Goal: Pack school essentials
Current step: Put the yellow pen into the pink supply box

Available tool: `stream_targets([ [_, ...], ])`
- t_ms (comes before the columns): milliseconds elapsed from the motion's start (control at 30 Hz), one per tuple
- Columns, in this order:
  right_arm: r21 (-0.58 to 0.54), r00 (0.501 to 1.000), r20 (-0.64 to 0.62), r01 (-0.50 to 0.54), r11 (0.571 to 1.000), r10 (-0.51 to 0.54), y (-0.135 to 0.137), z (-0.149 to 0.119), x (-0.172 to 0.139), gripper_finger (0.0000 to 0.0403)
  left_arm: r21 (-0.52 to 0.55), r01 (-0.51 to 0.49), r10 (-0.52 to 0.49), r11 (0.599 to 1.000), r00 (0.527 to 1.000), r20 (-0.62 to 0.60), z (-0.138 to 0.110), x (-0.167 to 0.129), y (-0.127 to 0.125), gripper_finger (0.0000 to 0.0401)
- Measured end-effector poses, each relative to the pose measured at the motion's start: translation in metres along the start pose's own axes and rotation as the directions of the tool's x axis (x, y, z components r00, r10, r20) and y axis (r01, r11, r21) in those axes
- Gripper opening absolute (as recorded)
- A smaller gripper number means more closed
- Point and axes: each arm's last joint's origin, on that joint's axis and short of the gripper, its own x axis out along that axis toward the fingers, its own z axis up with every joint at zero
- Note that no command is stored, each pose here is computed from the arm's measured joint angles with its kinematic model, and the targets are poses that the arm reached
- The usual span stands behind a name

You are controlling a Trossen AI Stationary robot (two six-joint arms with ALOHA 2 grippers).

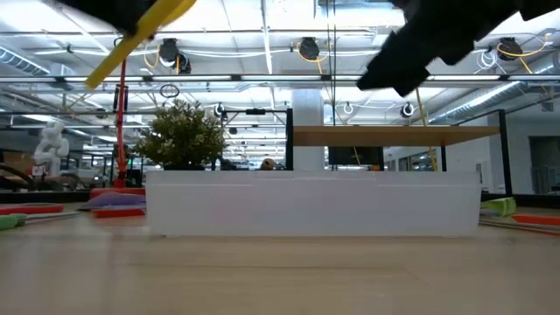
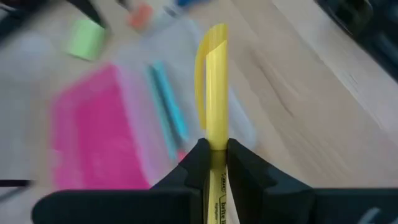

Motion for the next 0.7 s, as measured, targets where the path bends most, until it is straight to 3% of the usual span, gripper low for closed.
stream_targets([
  [200, -0.106, 0.988, 0.154, 0.034, 0.994, -0.017, 0.012, 0.01, -0.004, 0.013, -0.062, -0.15, 0.161, 0.987, 0.96, 0.23, 0.022, -0.021, 0.019, 0.0047],
  [433, -0.224, 0.935, 0.351, 0.131, 0.966, -0.045, 0.033, 0.02, -0.009, 0.0131, -0.188, -0.209, 0.274, 0.96, 0.84, 0.468, 0.048, -0.023, 0.043, 0.0047],
  [600, -0.176, 0.872, 0.463, 0.267, 0.948, -0.16, 0.041, 0.023, -0.01, 0.0131, -0.301, -0.212, 0.354, 0.93, 0.74, 0.572, 0.06, -0.021, 0.059, 0.0047],
  [700, -0.149, 0.848, 0.504, 0.273, 0.95, -0.165, 0.043, 0.025, -0.008, 0.0131, -0.29, -0.222, 0.359, 0.931, 0.703, 0.614, 0.064, -0.012, 0.059, 0.0047],
])
